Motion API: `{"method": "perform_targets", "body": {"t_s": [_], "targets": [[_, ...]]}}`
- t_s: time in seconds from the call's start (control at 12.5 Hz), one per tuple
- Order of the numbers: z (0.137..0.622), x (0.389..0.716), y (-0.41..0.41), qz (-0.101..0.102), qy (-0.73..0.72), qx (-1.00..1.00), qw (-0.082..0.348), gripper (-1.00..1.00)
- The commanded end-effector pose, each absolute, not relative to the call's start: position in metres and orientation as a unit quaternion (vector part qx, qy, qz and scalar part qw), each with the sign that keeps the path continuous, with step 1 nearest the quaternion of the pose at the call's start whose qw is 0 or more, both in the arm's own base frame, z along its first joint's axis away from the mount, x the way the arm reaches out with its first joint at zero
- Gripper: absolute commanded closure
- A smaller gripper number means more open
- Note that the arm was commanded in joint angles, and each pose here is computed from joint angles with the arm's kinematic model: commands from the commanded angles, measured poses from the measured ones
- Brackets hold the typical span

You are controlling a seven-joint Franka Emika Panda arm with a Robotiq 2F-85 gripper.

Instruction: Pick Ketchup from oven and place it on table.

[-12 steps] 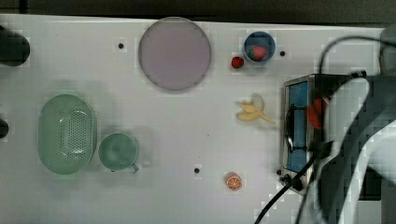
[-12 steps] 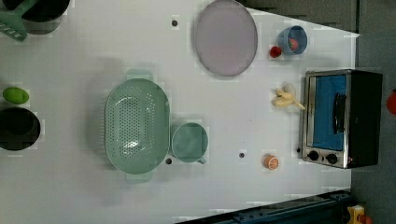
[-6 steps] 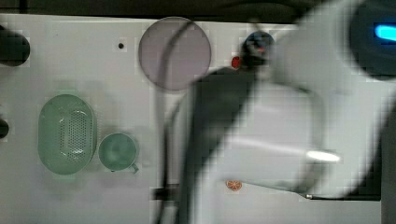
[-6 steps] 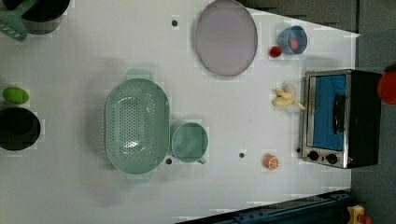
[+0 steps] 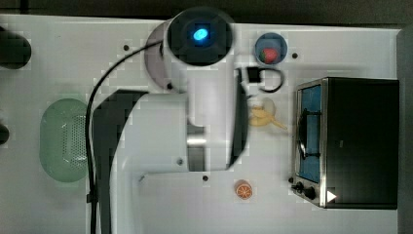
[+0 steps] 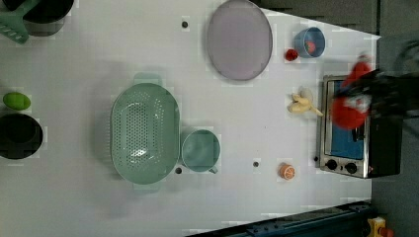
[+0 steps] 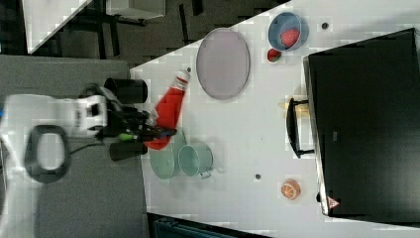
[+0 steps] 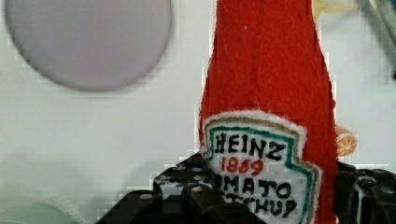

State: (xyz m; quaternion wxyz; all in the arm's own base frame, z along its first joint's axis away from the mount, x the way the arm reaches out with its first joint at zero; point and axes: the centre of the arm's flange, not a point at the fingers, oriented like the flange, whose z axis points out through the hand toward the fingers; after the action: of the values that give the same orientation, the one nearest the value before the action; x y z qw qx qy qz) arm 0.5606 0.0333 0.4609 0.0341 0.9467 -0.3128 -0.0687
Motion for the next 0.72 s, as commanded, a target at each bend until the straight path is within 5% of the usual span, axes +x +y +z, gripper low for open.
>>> {"method": "perform_targets", "body": {"t_s": [0.08,0.72], "targets": [[0.409,0.553,-0.017,-0.063,-0.368,0.927,0.045,-0.27],[0.246,0.521,-0.018,-0.067,-0.375,0.923,0.055,-0.27]]}}
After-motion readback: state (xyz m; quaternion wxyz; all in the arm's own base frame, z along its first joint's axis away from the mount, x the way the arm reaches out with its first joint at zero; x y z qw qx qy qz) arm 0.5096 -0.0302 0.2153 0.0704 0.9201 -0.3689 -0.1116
